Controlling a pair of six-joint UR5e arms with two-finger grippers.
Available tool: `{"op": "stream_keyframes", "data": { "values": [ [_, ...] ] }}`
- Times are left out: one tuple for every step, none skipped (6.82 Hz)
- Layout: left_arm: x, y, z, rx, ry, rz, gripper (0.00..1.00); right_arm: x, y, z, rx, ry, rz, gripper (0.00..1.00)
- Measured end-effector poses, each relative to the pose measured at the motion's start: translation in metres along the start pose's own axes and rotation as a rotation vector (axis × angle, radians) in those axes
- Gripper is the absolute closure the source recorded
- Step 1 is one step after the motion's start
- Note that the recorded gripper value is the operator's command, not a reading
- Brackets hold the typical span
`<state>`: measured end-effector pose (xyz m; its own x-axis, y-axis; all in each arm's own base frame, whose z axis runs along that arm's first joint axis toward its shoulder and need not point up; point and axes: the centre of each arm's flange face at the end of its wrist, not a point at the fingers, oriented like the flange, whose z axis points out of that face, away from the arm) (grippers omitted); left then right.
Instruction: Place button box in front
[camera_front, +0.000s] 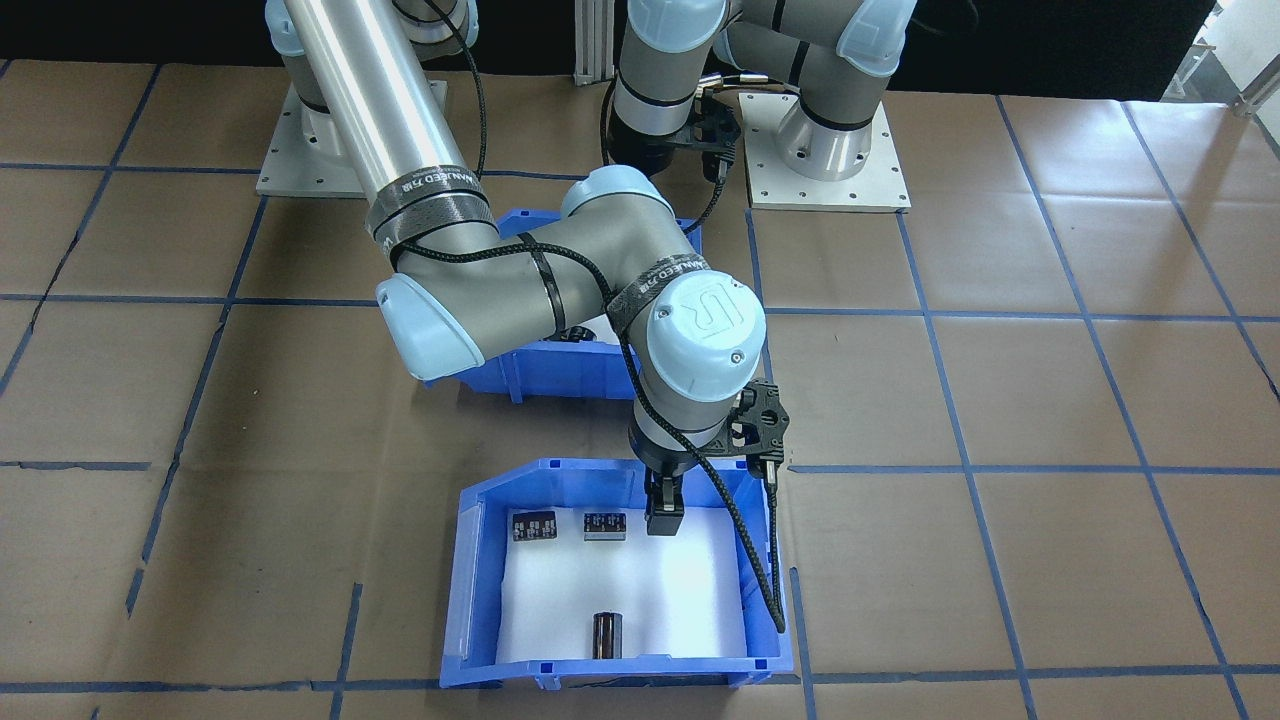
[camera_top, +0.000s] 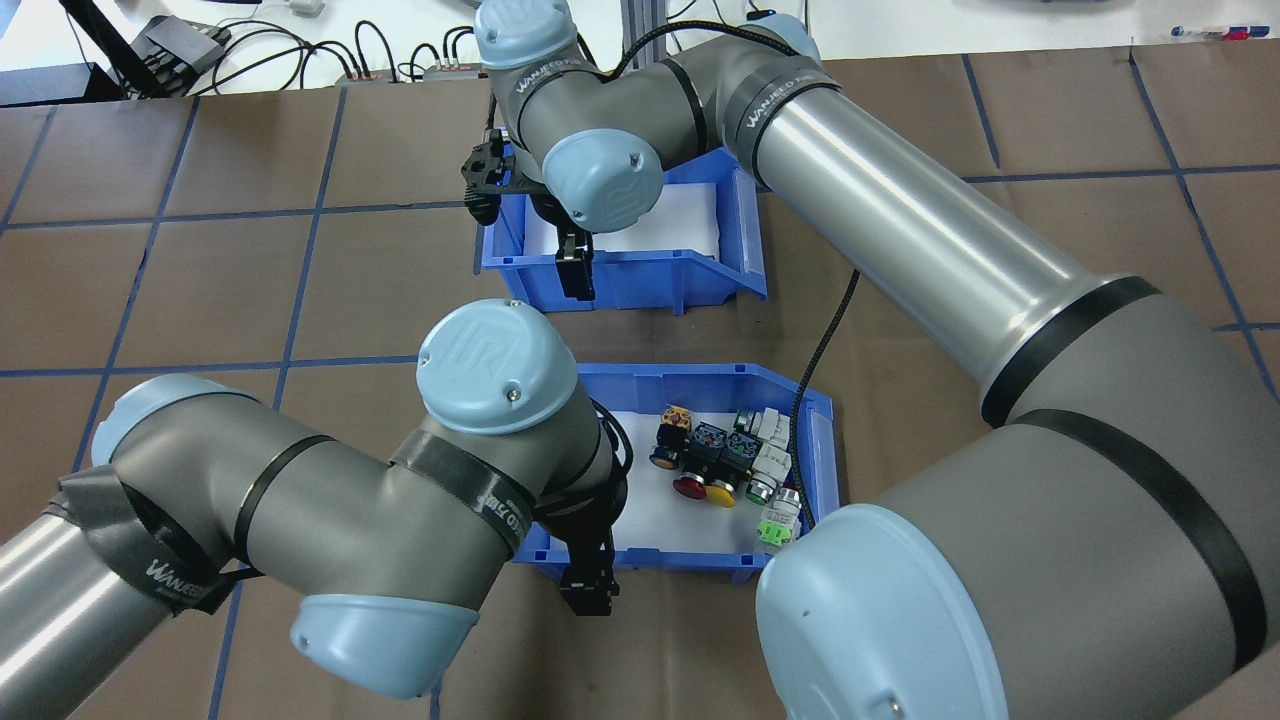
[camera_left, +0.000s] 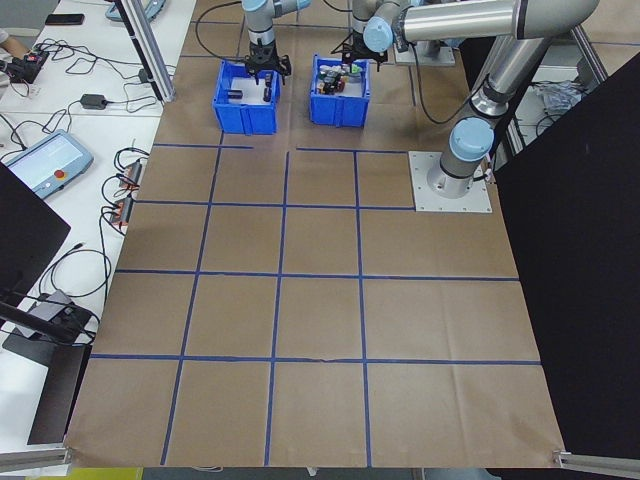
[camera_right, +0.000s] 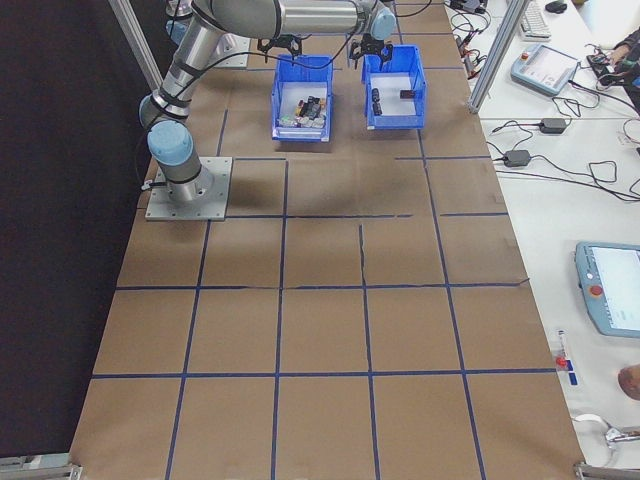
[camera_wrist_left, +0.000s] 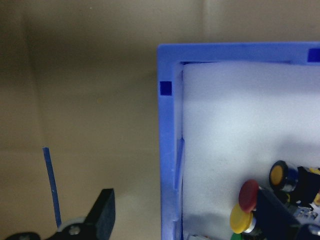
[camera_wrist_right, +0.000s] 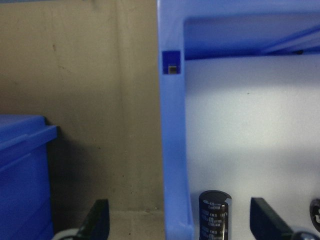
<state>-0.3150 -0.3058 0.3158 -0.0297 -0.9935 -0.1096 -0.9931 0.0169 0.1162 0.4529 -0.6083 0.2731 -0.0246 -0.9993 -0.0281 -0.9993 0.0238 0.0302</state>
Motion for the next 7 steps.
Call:
{"op": "stream_keyframes", "data": {
  "values": [
    [-0.004,0.002,0.007,-0.021,-0.002,-0.017,0.0,-0.003,0.001,0.016,0.01,0.02,0.004,0.0],
    [-0.008,0.002,0.018,-0.03,-0.003,-0.02,0.01,-0.006,0.002,0.023,0.018,0.041,0.011,0.09],
    [-0.012,-0.001,0.033,-0.034,0.001,-0.02,0.06,-0.007,0.003,0.022,0.024,0.055,0.026,0.33],
    [-0.014,-0.003,0.046,-0.04,0.01,-0.02,0.08,-0.008,0.004,0.016,0.027,0.069,0.04,0.56],
    [-0.015,-0.004,0.055,-0.042,0.013,-0.021,0.31,-0.008,0.006,0.008,0.022,0.081,0.046,0.77],
    [-0.014,-0.004,0.062,-0.041,0.01,-0.02,0.65,-0.008,0.007,0.004,0.02,0.088,0.046,0.91],
    [-0.013,-0.003,0.065,-0.043,0.016,-0.016,0.81,-0.008,0.007,0.001,0.017,0.094,0.042,0.97]
  ]
}}
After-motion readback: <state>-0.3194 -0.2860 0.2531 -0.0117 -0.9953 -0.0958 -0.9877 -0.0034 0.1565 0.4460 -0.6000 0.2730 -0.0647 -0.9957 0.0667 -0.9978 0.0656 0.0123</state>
